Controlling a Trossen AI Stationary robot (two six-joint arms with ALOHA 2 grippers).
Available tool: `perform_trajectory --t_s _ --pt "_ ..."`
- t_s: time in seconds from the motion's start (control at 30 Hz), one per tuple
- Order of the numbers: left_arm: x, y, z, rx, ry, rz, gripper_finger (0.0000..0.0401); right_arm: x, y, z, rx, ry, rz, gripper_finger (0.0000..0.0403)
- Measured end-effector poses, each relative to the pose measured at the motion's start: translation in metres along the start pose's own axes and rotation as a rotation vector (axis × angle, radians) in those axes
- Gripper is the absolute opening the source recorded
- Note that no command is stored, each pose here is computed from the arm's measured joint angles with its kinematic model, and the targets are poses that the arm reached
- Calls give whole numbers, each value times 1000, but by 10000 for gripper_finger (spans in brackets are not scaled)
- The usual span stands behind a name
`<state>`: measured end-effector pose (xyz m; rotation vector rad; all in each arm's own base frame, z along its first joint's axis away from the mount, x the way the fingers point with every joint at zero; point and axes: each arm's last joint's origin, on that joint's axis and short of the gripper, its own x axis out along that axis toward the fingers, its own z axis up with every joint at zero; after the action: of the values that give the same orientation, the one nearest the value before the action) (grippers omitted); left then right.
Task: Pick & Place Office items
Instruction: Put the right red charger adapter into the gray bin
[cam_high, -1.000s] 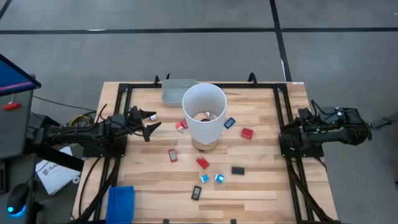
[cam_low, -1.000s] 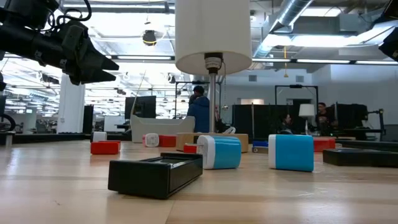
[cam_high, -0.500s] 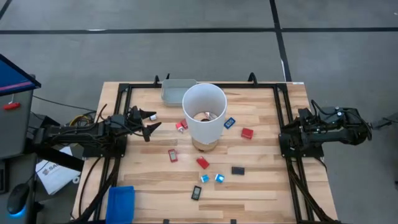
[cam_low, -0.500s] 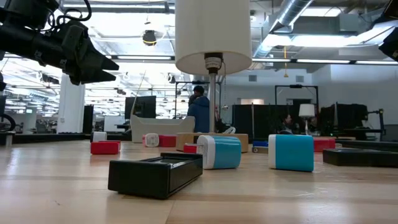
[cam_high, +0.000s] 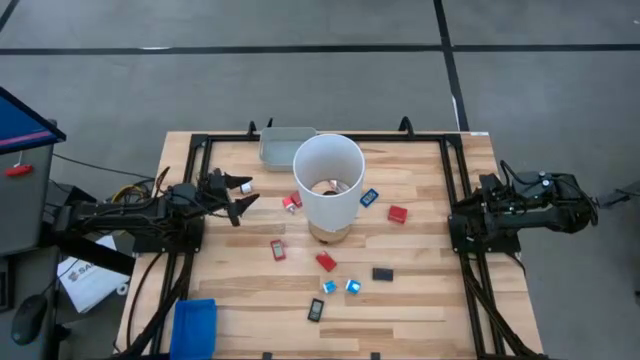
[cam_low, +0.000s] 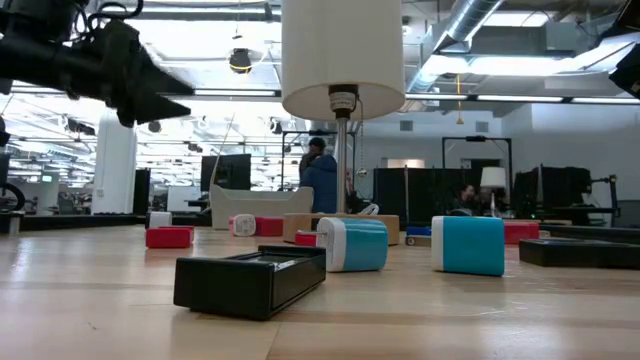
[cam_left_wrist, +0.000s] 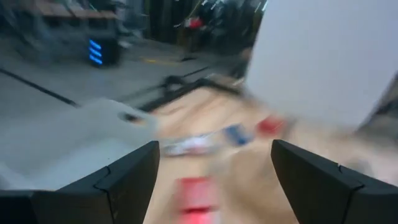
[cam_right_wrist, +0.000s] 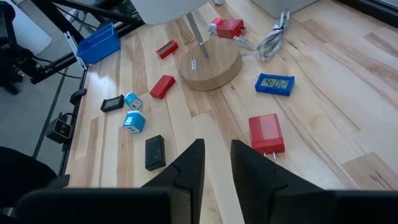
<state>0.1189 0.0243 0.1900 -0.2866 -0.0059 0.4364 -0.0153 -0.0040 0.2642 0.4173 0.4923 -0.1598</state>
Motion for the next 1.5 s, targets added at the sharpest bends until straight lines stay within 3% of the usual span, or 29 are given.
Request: perform_trajectory --t_s 0.1,0.17,0.33,0.57,0.67,0.83,0.93,1.2,1.33,1.5 --pt "0 -3 7 -305 -62 -52 305 0 0 0 0 0 0 72" --pt "-1 -3 12 -369 -116 -34 305 0 0 0 0 0 0 72" --pt "-1 -2 17 -376 -185 3 305 0 0 0 0 0 0 72" --pt "-2 -7 16 -261 -132 -151 305 0 0 0 0 0 0 72" --pt "-2 -8 20 -318 -157 -168 305 0 0 0 0 0 0 72" --pt "-5 -13 30 -371 -225 -297 305 0 0 0 0 0 0 72" --pt "-9 -14 38 -470 -299 -357 305 0 0 0 0 0 0 72" --pt "-13 -13 48 -667 -399 -360 305 0 0 0 0 0 0 72" --pt "-13 -13 49 -671 -415 -366 305 0 0 0 0 0 0 72" --pt "-7 -12 45 -677 -407 -278 305 0 0 0 0 0 0 72"
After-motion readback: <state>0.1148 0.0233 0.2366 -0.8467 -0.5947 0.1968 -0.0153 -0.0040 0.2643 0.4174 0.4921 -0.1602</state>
